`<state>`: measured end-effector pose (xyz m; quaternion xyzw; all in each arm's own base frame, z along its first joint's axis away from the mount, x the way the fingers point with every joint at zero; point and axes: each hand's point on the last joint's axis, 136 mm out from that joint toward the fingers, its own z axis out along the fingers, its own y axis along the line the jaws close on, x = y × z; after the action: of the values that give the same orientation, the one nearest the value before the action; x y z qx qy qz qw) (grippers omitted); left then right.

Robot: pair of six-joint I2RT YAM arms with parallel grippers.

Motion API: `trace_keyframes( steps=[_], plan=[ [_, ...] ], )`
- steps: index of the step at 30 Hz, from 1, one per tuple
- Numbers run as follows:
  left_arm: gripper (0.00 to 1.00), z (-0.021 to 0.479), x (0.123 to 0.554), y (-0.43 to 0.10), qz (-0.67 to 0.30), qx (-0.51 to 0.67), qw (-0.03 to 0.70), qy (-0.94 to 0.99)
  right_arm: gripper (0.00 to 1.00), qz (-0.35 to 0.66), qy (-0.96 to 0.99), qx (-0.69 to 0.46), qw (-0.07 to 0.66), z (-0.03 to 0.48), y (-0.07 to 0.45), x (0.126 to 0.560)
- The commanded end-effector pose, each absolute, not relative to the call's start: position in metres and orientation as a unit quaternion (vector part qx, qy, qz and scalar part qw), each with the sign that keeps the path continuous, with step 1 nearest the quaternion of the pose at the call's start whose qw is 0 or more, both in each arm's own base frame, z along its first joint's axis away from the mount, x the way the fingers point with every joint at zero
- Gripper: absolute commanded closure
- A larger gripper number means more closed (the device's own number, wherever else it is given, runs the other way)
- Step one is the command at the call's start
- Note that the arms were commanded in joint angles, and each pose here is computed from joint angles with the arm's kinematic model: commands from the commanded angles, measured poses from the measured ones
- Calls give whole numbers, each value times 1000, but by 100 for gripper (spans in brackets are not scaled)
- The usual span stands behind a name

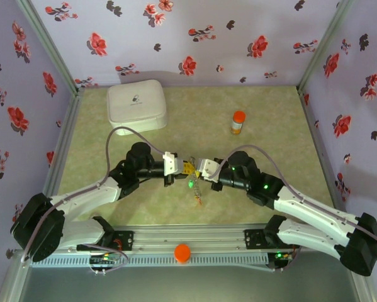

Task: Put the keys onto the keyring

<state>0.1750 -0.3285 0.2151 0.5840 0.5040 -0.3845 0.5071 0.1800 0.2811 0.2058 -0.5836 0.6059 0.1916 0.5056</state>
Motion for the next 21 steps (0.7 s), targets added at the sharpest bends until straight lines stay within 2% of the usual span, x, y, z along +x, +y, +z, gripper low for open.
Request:
trace_keyframes(
  steps=[1, 2, 4, 5, 10, 21],
  plan=[
    [100, 242, 170, -333, -399, 584, 527, 471, 100, 183, 603, -586, 510, 210, 280, 180],
    [100, 242, 171, -333, -400, 583, 527, 472, 100, 185, 602, -587, 509, 211, 280, 179],
    [73, 238, 171, -331, -395, 582, 523, 481, 100, 187, 601, -589, 508, 213, 280, 178],
    [68, 232, 174, -328, -385, 583, 520, 491, 100, 188, 599, -589, 509, 214, 280, 177],
    [67, 202, 172, -311, -357, 603, 475, 532, 100, 195, 593, -591, 511, 218, 280, 174],
    [70, 204, 176, -321, -338, 617, 497, 507, 100, 214, 588, -605, 492, 220, 289, 169]
  ],
)
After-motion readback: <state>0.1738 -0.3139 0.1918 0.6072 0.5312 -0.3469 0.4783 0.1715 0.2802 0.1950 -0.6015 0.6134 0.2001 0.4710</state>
